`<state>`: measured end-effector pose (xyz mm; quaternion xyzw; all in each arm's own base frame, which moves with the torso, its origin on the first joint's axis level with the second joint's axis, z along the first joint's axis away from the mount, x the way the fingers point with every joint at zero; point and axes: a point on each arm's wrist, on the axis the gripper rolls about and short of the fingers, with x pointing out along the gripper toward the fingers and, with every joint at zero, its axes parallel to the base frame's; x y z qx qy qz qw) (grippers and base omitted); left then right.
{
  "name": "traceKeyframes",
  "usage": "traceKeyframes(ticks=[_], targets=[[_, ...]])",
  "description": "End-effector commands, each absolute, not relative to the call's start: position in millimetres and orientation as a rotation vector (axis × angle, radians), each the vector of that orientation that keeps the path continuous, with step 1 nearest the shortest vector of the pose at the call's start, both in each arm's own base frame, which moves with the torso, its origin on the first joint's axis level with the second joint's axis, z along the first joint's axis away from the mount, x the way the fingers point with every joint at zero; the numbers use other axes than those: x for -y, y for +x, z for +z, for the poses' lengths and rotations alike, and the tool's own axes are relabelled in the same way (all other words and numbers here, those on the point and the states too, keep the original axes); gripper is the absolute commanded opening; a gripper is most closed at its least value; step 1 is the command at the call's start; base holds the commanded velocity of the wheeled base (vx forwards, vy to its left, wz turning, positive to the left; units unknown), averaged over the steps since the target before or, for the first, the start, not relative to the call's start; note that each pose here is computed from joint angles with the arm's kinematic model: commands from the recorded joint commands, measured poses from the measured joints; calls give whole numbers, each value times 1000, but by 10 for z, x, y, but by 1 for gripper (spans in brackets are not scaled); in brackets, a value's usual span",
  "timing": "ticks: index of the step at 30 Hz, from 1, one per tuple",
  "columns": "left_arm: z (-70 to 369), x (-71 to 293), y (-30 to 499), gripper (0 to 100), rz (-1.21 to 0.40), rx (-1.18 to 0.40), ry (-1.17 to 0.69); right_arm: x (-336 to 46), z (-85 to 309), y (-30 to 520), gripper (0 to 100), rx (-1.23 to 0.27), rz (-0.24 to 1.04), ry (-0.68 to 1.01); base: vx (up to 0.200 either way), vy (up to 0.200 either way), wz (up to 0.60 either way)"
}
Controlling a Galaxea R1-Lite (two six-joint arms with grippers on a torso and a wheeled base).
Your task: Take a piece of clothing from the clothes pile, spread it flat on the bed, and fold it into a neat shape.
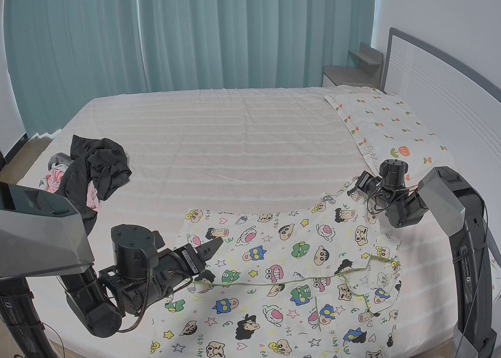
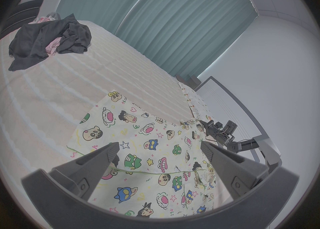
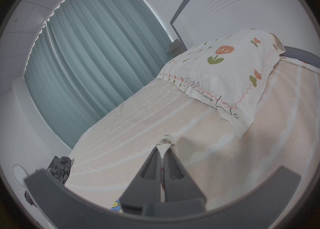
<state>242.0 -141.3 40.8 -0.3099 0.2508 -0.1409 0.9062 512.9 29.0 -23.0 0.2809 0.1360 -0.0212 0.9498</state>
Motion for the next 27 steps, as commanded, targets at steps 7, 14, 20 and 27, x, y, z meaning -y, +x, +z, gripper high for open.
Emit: traceKeyframes(ticks=[7, 14, 20, 27], targets=[[408, 1413, 2422, 100, -290, -517, -642, -264, -273, 5243, 0, -222, -92, 574, 0, 0, 0], [402, 1413, 2422, 100, -290, -520, -641, -263, -316, 5255, 0, -228, -102, 571, 0, 0, 0], [400, 1415, 2426, 100, -289, -519, -641, -262, -331, 5232, 100, -246, -107, 567, 0, 0, 0], [420, 1412, 2438, 100, -290, -510, -645, -247, -153, 5100, 100, -309, -129, 551, 0, 0, 0]])
